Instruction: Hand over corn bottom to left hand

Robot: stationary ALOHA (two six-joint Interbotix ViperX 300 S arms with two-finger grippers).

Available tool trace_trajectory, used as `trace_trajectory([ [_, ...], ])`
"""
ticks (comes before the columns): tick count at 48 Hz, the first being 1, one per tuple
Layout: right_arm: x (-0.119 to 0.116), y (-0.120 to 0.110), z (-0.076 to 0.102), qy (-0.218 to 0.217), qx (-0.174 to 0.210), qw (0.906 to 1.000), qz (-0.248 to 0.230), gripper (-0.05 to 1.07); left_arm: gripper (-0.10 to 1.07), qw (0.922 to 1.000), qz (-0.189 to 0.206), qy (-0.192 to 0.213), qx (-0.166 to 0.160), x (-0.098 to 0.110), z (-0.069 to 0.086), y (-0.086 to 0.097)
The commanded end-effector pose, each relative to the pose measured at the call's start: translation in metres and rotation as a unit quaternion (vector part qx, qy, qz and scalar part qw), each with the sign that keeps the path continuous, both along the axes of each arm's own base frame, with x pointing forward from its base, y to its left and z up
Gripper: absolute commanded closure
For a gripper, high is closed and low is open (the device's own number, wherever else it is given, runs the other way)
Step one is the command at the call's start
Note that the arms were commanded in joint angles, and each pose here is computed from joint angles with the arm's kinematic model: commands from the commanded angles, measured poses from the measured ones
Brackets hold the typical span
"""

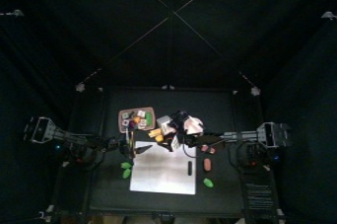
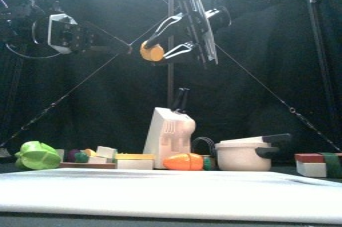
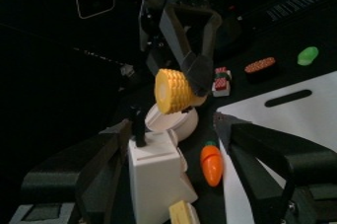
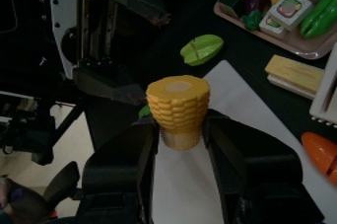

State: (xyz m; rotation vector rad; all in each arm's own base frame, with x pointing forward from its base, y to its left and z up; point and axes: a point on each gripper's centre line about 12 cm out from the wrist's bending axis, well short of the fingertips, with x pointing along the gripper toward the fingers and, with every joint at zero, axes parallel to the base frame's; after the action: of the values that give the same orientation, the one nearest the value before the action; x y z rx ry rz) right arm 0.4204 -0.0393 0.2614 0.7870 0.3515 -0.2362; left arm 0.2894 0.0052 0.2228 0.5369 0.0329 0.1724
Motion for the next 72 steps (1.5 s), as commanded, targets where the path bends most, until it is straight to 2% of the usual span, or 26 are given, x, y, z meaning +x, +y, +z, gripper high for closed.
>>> trace_trajectory([
  [1, 0.000, -0.006, 0.026, -0.038, -0.002, 0.9993, -0.003, 0.45, -0.02, 0.9999, -0.002, -0.016, 0.002, 0.007, 0.008, -0.002],
  [13, 0.003, -0.015, 0.034, -0.060, -0.001, 0.9982, -0.005, 0.45, -0.02, 0.9998, -0.004, -0.018, 0.006, 0.021, 0.009, -0.004],
  [25, 0.008, -0.014, 0.030, -0.063, 0.000, 0.9980, 0.002, 0.45, -0.02, 0.9980, 0.013, -0.059, 0.018, 0.028, 0.013, -0.001],
  [33, 0.009, -0.014, 0.032, -0.068, 0.000, 0.9977, 0.004, 0.45, -0.02, 0.9971, 0.018, -0.070, 0.024, 0.033, 0.011, -0.001],
  [49, 0.013, -0.014, 0.033, -0.071, 0.002, 0.9974, 0.006, 0.45, -0.01, 0.9975, 0.023, -0.060, 0.029, 0.043, 0.003, 0.001],
  [72, 0.017, -0.012, 0.032, -0.080, 0.003, 0.9967, 0.015, 0.45, 0.00, 0.9975, 0.024, -0.059, 0.031, 0.043, 0.002, 0.002],
])
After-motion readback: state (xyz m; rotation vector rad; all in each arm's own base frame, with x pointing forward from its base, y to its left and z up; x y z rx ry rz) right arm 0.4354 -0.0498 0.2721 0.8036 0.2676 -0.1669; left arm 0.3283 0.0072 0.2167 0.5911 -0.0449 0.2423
